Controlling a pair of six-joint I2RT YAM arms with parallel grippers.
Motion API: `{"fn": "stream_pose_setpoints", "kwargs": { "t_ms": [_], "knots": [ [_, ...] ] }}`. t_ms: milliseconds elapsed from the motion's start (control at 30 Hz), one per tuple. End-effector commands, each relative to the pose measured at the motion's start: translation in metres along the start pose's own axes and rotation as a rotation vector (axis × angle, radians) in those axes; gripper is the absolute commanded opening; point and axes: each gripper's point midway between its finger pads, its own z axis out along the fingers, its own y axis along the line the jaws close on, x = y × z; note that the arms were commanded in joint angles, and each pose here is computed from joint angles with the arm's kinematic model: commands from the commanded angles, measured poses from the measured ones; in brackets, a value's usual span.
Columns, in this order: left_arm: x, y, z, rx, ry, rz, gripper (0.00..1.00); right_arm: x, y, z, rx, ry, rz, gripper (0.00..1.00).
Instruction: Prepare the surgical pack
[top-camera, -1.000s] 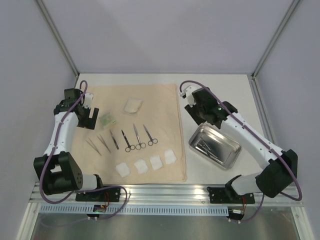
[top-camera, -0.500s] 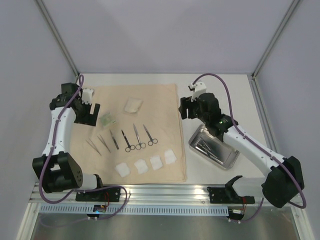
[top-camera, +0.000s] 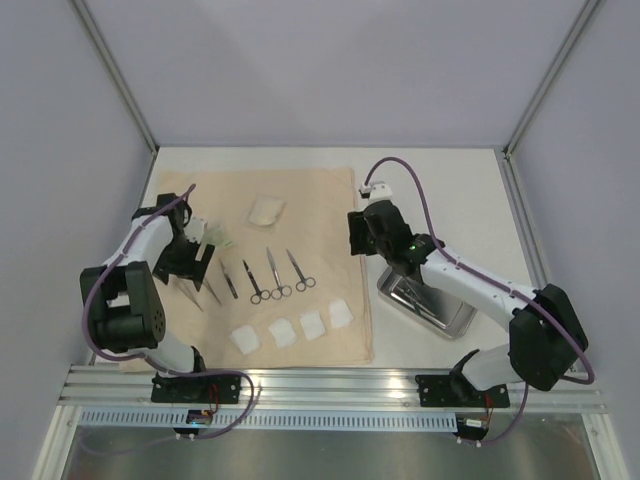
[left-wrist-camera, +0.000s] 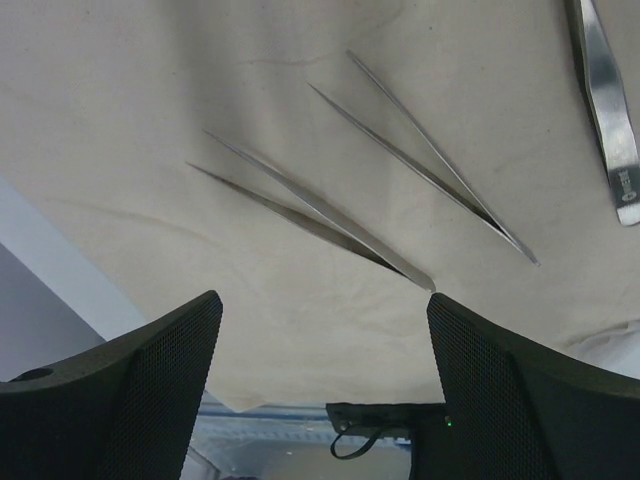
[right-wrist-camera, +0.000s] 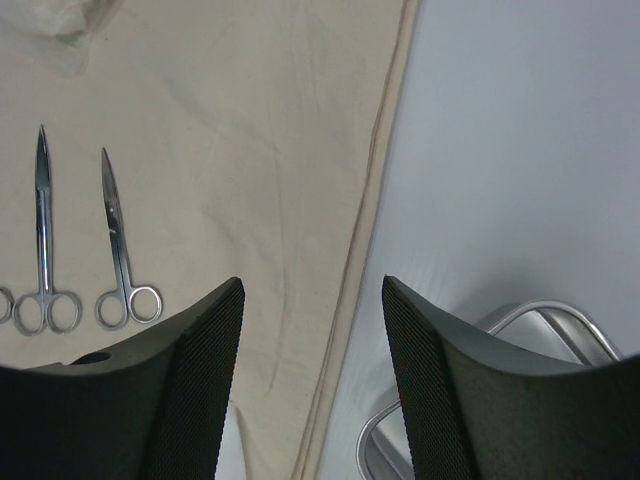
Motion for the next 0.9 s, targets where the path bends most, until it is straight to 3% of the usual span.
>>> {"fn": "stream_pose_setpoints", "kwargs": {
  "t_ms": [0,167,500,867],
  "knots": [
    [-0.016,0.001,0.007,-0.008,-0.035,-0.061,0.93,0.014,0.003,0.009,0.031,0.036,0.021,0.61],
    [-0.014,0.003,0.028,-0.025,0.024,-0.092,0.86,0.021,-0.002,0.009,0.058,0.056,0.011,0.61],
    [-0.019,0.003,0.044,-0.032,0.020,-0.120,0.65,0.022,-0.006,0.007,0.082,0.065,0.002,0.59],
    [-0.004,-0.003,0.049,-0.006,0.071,-0.095,0.68,0.021,-0.013,0.003,0.112,0.071,-0.020,0.59]
  ]
}}
